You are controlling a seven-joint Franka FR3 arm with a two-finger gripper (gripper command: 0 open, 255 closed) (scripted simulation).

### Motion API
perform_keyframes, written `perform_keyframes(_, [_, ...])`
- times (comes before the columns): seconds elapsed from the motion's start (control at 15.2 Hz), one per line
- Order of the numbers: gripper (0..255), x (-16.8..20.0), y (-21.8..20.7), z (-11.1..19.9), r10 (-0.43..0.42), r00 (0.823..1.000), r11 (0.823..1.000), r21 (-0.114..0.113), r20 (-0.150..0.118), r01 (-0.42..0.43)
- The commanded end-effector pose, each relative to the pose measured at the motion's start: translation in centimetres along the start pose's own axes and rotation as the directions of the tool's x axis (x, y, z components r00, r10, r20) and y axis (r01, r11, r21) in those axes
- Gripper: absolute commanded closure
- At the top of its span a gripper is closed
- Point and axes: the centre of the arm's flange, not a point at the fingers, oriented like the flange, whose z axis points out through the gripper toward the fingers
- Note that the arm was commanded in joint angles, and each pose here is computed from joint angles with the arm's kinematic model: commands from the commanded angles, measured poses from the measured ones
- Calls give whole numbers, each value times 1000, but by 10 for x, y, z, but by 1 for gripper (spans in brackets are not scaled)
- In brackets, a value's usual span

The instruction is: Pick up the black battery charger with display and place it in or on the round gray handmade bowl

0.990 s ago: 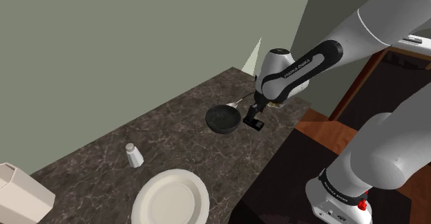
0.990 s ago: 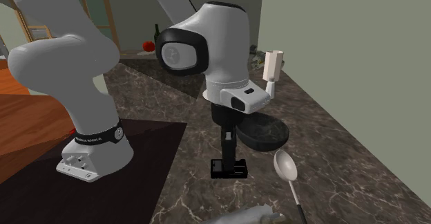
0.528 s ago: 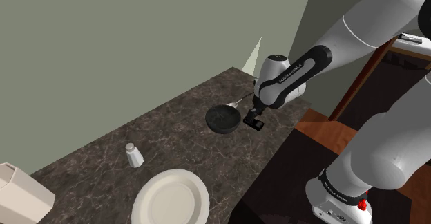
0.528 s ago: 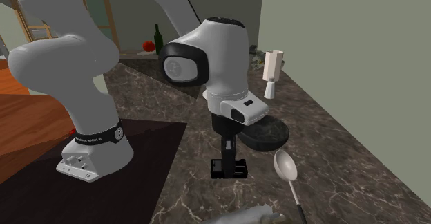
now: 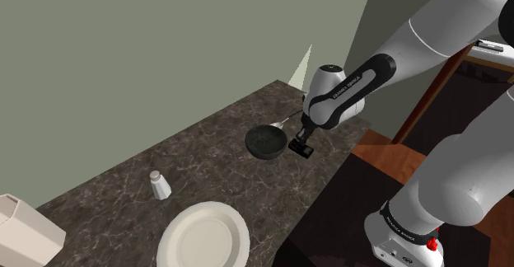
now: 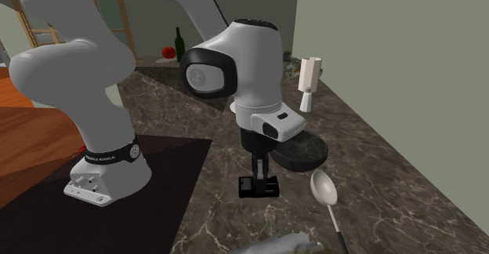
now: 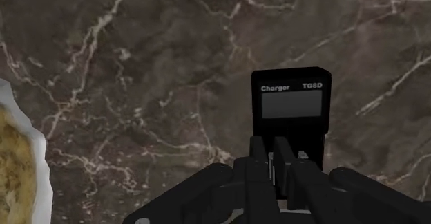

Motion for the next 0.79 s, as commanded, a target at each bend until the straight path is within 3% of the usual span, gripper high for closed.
perform_keyframes(0.0, [255,-1,-1,1,-1,1000,1000,1,5,1])
perform_keyframes(0.33, [255,1,0,0,-1,1000,1000,0,-1,1])
perform_keyframes(0.4, [0,1,0,0,-1,1000,1000,0,-1,1])
perform_keyframes(0.59, [0,-15,-9,-22,6,1000,1000,31,31,-7])
perform_keyframes(0.73, [0,-15,-9,-11,6,1000,1000,31,31,-7])
